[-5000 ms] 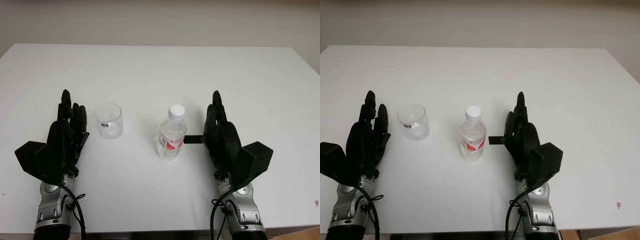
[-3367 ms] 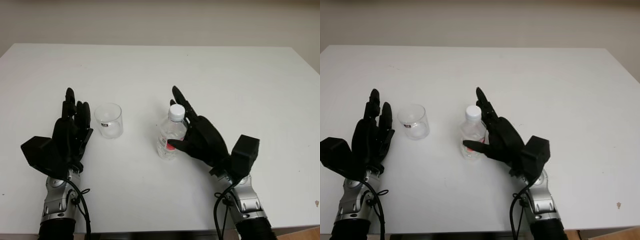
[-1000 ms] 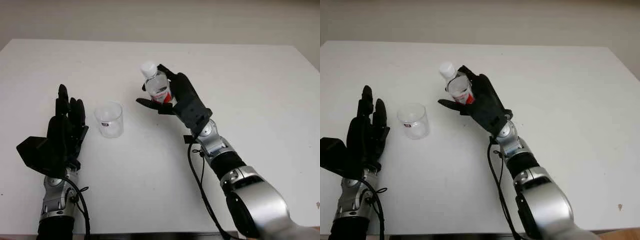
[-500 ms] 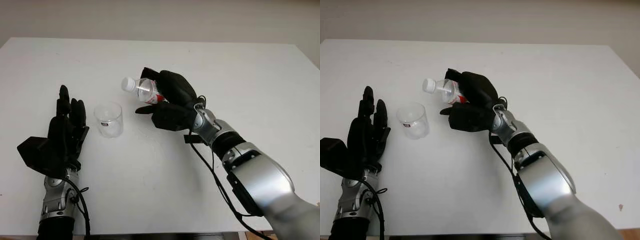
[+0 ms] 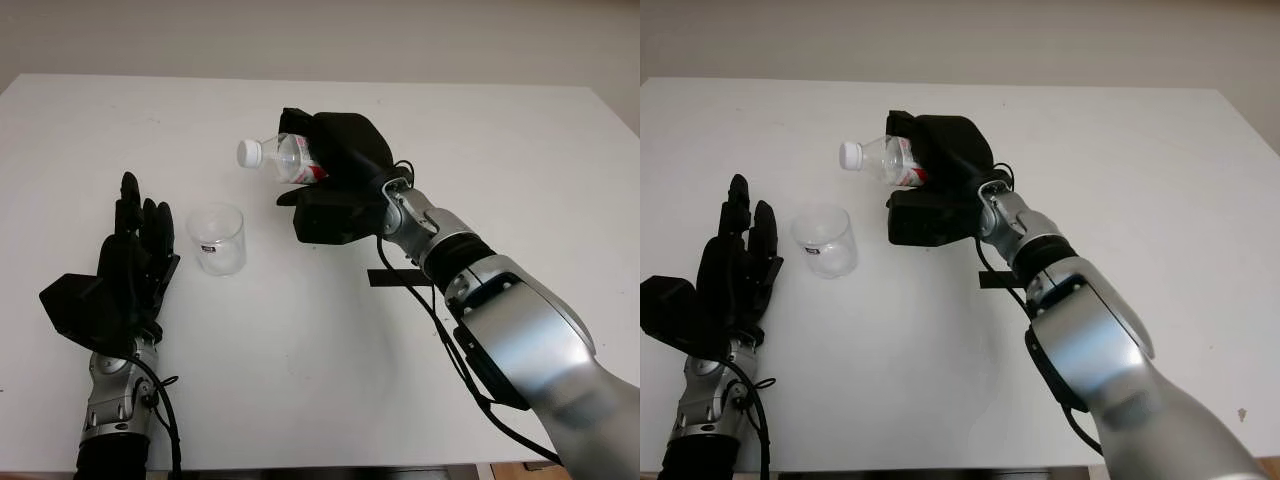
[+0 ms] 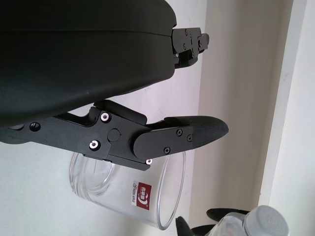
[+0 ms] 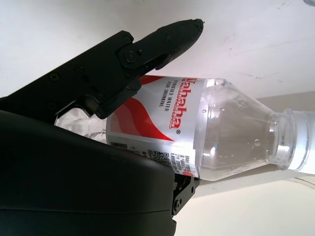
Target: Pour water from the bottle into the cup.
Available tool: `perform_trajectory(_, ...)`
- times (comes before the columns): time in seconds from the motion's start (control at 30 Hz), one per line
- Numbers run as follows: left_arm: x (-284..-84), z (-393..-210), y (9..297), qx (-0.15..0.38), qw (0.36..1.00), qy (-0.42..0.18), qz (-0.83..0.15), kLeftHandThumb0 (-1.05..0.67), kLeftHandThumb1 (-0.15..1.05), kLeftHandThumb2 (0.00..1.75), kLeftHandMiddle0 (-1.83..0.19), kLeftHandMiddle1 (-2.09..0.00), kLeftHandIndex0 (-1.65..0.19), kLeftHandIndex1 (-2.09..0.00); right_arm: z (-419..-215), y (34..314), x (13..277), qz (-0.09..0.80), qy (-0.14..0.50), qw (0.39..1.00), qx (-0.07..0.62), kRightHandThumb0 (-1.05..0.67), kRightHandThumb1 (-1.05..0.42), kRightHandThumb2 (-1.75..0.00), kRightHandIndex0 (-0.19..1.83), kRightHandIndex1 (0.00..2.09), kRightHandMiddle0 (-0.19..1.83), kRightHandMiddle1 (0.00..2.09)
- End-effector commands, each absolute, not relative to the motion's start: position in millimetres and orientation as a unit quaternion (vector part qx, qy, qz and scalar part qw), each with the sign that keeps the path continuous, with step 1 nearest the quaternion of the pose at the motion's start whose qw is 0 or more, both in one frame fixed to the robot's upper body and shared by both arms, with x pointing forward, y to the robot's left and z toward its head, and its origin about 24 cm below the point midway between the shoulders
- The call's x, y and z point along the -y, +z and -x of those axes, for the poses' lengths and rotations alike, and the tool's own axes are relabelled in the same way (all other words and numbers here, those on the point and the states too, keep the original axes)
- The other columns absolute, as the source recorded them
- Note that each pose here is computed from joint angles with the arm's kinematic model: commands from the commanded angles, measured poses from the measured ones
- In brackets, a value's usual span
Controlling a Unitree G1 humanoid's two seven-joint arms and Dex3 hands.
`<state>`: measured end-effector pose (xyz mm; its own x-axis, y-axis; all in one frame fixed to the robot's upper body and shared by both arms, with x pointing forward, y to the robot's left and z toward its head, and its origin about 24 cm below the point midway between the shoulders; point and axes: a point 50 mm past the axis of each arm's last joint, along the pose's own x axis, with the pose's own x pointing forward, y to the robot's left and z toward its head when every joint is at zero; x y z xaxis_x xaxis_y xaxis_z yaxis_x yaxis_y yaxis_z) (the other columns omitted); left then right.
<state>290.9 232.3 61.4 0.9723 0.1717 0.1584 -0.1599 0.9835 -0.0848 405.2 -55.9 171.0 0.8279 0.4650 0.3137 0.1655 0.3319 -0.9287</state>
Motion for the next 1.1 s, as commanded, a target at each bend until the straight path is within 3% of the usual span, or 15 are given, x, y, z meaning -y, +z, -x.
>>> perform_trajectory(0.0, -230.6, -292.8, 62.5, 0.086, 0.992, 0.085, 0.038, -0.64, 1.05, 0.49, 0.07, -0.06, 0.06, -0.07, -406.4, 186.3, 46.1, 0.572, 0.088, 0.761, 0.295, -0.42, -1.05, -0.23, 1.22, 2.09, 0.92, 2.09)
perform_trajectory(0.23, -228.3, -293.4, 60.9, 0.085, 0.992, 0.083, 0.043, -0.64, 1.05, 0.49, 0.08, -0.05, 0.07, -0.06, -404.7, 189.6, 30.5, 0.588, 0.085, 0.746, 0.302, -0.40, -1.05, -0.23, 1.23, 2.09, 0.86, 2.09)
perform_trajectory(0.43, -226.3, -293.5, 59.7, 0.086, 0.992, 0.084, 0.045, -0.63, 1.05, 0.50, 0.08, -0.05, 0.08, -0.06, -402.6, 188.2, 23.5, 0.615, 0.085, 0.717, 0.317, -0.41, -1.05, -0.23, 1.20, 2.09, 0.68, 2.09)
perform_trajectory(0.73, -222.6, -294.0, 58.4, 0.089, 0.992, 0.082, 0.048, -0.63, 1.05, 0.52, 0.09, -0.05, 0.09, -0.05, -396.3, 186.4, 19.5, 0.680, 0.062, 0.606, 0.407, -0.41, -1.05, -0.22, 1.27, 2.09, 0.66, 2.09)
perform_trajectory(1.07, -222.3, -293.1, 57.0, 0.086, 0.991, 0.085, 0.050, -0.62, 1.05, 0.53, 0.09, -0.05, 0.09, -0.05, -393.7, 186.0, 21.6, 0.702, 0.064, 0.547, 0.453, -0.47, -1.04, -0.08, 1.23, 2.09, 0.60, 2.09)
